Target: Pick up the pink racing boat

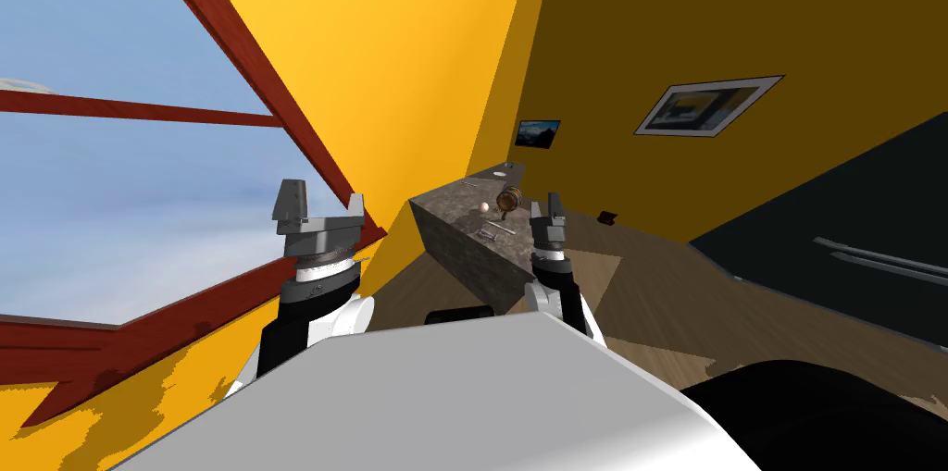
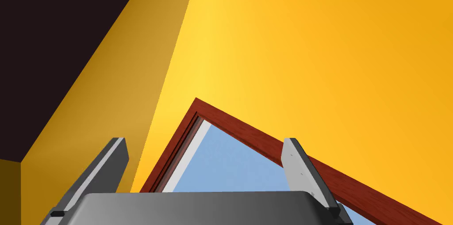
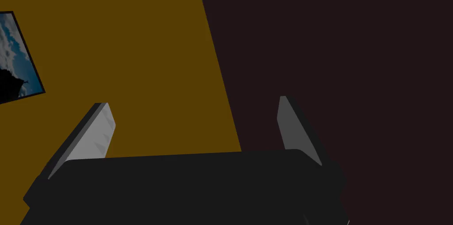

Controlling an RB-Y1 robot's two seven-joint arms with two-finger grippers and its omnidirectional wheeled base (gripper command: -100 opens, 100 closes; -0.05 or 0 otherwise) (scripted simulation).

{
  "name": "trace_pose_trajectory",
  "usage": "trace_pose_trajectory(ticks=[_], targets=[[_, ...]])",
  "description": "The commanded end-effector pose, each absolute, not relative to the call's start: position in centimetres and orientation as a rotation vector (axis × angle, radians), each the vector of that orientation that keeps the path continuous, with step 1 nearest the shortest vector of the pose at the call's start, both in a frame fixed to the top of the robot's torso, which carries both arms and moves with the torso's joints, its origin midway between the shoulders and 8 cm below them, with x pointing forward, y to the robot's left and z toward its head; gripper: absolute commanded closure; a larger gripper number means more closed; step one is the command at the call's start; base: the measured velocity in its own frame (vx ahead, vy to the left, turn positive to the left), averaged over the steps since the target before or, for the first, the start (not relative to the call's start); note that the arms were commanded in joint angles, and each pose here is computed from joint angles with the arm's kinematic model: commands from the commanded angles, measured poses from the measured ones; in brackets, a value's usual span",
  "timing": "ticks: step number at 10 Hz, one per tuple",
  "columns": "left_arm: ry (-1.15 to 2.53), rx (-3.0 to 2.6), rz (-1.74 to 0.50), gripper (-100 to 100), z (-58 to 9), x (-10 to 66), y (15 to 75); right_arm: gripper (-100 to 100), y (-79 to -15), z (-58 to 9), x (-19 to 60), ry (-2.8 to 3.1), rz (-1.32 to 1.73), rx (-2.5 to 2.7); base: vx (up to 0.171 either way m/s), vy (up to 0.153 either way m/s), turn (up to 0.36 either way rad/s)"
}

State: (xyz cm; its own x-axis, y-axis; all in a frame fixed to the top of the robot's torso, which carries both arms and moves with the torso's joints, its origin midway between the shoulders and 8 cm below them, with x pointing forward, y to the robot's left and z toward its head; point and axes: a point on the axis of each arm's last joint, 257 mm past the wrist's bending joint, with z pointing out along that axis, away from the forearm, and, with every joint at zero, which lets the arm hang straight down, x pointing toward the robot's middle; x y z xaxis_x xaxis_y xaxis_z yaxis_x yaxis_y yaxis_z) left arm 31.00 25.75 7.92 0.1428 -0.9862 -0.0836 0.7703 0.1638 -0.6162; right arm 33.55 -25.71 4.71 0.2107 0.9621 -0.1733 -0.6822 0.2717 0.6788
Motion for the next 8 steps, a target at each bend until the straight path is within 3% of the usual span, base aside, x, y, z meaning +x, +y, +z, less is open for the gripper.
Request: trace_pose_trajectory(ticks=[1,8], targets=[[0.538,-0.489,-1.342,0,7.9,31.0,25.8,-100,-25.4,4.1,33.8,0.687,1.201,0.496,0.030,0.030,0.031],[0.538,-0.489,-1.342,0,7.9,31.0,25.7,-100,-24.5,-0.4,35.1,0.919,1.071,0.344,0.081,0.083,0.041]])
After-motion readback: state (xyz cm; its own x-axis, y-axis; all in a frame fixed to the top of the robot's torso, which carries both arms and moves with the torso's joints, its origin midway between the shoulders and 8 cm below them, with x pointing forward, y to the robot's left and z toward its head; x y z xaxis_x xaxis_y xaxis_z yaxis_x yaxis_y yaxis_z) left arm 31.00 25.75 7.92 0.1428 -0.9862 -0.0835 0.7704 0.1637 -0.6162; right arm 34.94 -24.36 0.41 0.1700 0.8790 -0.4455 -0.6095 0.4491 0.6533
